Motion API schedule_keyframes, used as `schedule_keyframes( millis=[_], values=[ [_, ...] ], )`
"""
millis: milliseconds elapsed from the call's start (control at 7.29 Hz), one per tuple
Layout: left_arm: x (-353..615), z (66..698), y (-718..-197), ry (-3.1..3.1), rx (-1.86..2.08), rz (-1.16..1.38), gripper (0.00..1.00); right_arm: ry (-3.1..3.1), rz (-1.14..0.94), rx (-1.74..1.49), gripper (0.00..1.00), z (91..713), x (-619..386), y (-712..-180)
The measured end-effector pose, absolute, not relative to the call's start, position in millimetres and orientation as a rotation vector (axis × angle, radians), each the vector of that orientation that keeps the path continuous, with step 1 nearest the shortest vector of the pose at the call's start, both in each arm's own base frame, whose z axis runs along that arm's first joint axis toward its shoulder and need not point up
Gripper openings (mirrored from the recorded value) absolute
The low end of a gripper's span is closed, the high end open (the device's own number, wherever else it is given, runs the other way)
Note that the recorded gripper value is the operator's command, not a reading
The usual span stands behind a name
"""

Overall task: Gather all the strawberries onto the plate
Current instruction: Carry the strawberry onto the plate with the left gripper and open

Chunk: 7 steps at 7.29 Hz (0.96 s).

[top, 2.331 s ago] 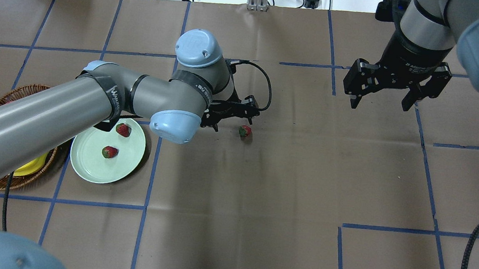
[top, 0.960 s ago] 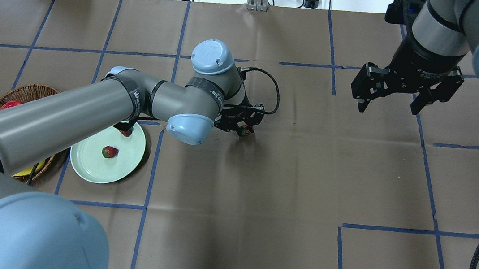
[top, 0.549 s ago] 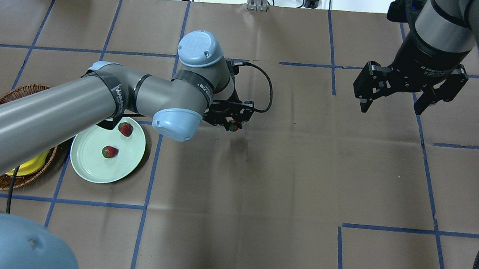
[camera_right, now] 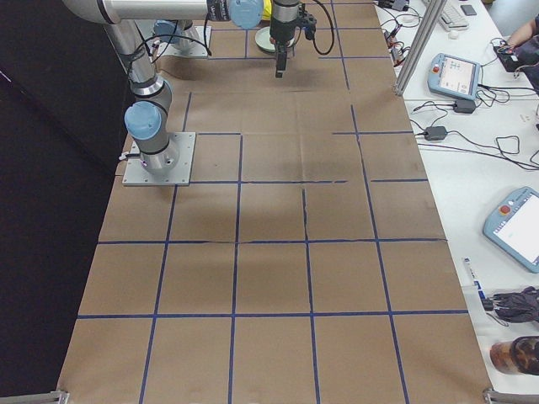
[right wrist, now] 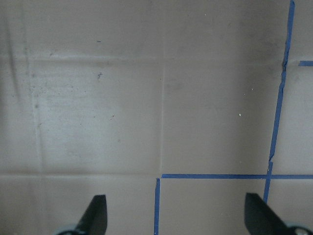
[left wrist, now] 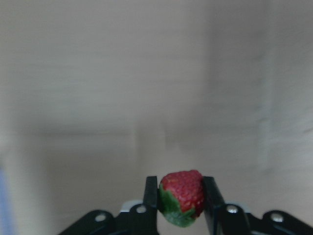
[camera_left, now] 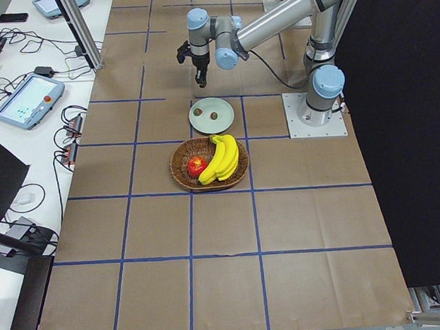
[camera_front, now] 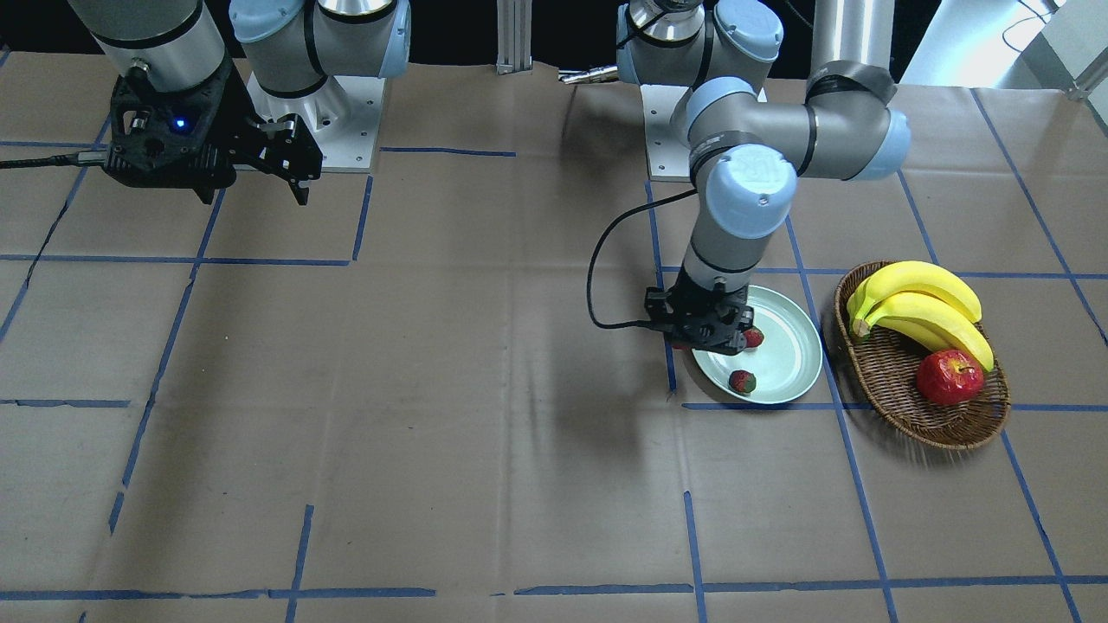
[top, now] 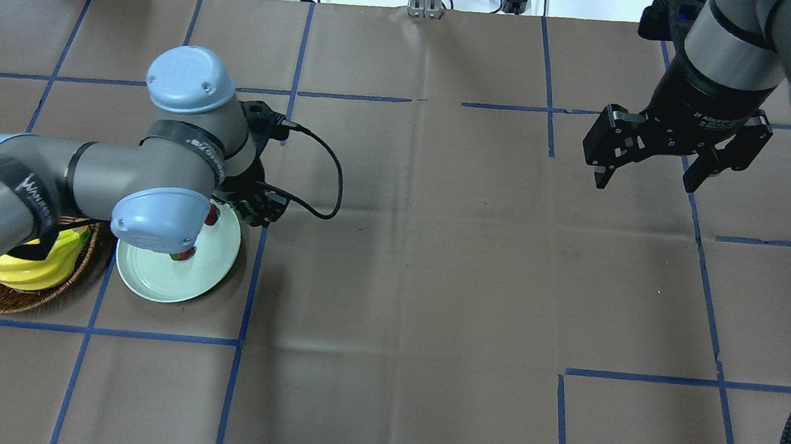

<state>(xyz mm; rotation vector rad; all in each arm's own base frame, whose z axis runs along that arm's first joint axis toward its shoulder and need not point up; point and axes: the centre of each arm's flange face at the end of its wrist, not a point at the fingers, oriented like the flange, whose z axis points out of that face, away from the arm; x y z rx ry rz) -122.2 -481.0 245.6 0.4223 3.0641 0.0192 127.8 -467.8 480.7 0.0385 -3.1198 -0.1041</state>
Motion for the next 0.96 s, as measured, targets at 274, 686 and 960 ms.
schedule_keyframes(
  millis=[274, 686, 960],
  values=[
    [-69, 234, -446, 3.057, 0.480, 0.078, 0.58, -3.119, -0.100, 0.038, 1.00, 481, 128, -468],
    [-57, 221, -436, 3.060, 0.467, 0.084, 0.90, -3.117, -0.095, 0.038, 1.00, 482, 127, -468],
    [-60, 221, -439, 3.079, 0.403, 0.070, 0.99, -3.113, -0.093, 0.038, 1.00, 482, 127, -469]
  ],
)
